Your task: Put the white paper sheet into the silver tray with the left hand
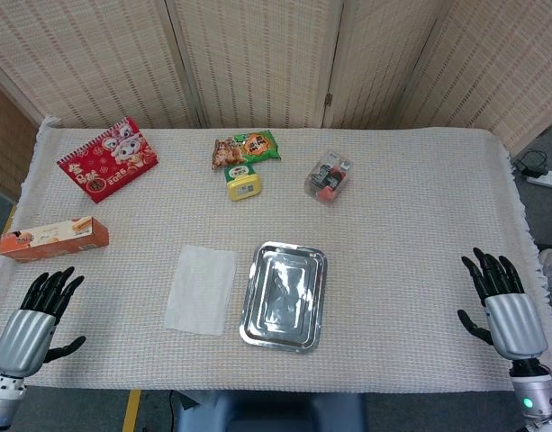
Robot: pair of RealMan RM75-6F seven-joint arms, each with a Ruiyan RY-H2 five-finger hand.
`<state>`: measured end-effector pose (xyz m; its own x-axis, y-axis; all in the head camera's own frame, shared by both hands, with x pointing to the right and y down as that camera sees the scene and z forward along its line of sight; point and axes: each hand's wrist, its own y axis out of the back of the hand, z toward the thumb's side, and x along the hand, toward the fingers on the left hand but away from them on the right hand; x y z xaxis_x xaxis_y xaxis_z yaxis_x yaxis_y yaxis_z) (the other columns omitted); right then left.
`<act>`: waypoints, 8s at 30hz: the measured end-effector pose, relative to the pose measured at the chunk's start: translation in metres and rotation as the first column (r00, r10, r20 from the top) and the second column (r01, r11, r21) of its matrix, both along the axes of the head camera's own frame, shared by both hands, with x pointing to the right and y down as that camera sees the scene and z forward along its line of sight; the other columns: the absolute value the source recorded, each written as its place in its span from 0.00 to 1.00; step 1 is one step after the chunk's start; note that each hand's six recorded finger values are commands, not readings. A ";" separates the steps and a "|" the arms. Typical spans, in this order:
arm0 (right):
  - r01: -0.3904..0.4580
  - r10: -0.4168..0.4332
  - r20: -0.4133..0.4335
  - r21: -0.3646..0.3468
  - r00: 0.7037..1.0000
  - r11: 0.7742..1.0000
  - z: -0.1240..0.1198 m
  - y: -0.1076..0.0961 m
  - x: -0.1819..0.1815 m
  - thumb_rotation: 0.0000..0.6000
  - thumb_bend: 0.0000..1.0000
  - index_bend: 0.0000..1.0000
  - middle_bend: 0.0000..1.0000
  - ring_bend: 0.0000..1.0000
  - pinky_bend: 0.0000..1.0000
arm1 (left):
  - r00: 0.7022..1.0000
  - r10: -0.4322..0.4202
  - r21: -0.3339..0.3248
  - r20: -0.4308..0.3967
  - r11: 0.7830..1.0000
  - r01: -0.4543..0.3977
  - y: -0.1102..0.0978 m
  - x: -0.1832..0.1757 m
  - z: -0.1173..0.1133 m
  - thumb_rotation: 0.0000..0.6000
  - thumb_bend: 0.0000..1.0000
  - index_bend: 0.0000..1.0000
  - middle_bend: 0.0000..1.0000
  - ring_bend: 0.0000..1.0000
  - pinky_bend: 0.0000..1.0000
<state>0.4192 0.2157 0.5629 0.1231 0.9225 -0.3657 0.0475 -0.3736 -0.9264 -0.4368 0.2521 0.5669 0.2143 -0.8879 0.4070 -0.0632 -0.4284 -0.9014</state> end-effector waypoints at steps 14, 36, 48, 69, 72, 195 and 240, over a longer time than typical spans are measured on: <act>0.014 -0.014 0.029 0.009 0.999 1.000 -0.011 0.005 0.000 1.00 0.33 0.00 0.00 0.00 0.00 | 0.996 0.080 -0.035 -0.043 0.996 -0.081 0.011 0.022 0.008 1.00 0.17 0.09 0.25 0.08 0.25; -0.023 0.017 0.085 0.068 0.996 0.997 -0.031 0.002 0.009 1.00 0.33 0.00 0.00 0.00 0.00 | 0.942 0.274 -0.050 -0.195 0.956 -0.289 0.030 0.097 0.062 1.00 0.17 0.42 1.00 0.99 1.00; -0.053 0.041 0.095 0.128 0.995 0.990 -0.038 -0.004 0.015 1.00 0.33 0.00 0.00 0.00 0.00 | 0.935 0.282 -0.084 -0.215 0.949 -0.305 0.029 0.126 0.107 1.00 0.31 0.41 1.00 1.00 1.00; -0.044 0.033 0.113 0.098 0.993 0.994 -0.037 -0.003 0.015 1.00 0.33 0.00 0.00 0.00 0.00 | 0.946 0.258 -0.135 -0.195 0.949 -0.286 0.029 0.134 0.144 1.00 0.32 0.37 1.00 1.00 1.00; -0.043 0.032 0.111 0.096 0.993 0.994 -0.036 -0.003 0.014 1.00 0.33 0.00 0.00 0.00 0.00 | 0.947 0.261 -0.141 -0.187 0.947 -0.289 0.028 0.133 0.147 1.00 0.32 0.38 1.00 1.00 1.00; -0.078 0.048 0.326 0.081 0.944 0.994 -0.077 0.002 0.035 1.00 0.33 0.00 0.00 0.00 0.00 | 0.866 0.442 0.138 -0.232 0.897 -0.421 0.025 0.328 0.135 1.00 0.57 0.64 1.00 1.00 1.00; -0.071 0.049 0.340 0.052 0.939 0.996 -0.078 0.005 0.036 1.00 0.33 0.00 0.00 0.00 0.00 | 0.881 0.425 0.081 -0.207 0.905 -0.417 0.017 0.348 0.140 1.00 0.16 0.06 1.00 1.00 1.00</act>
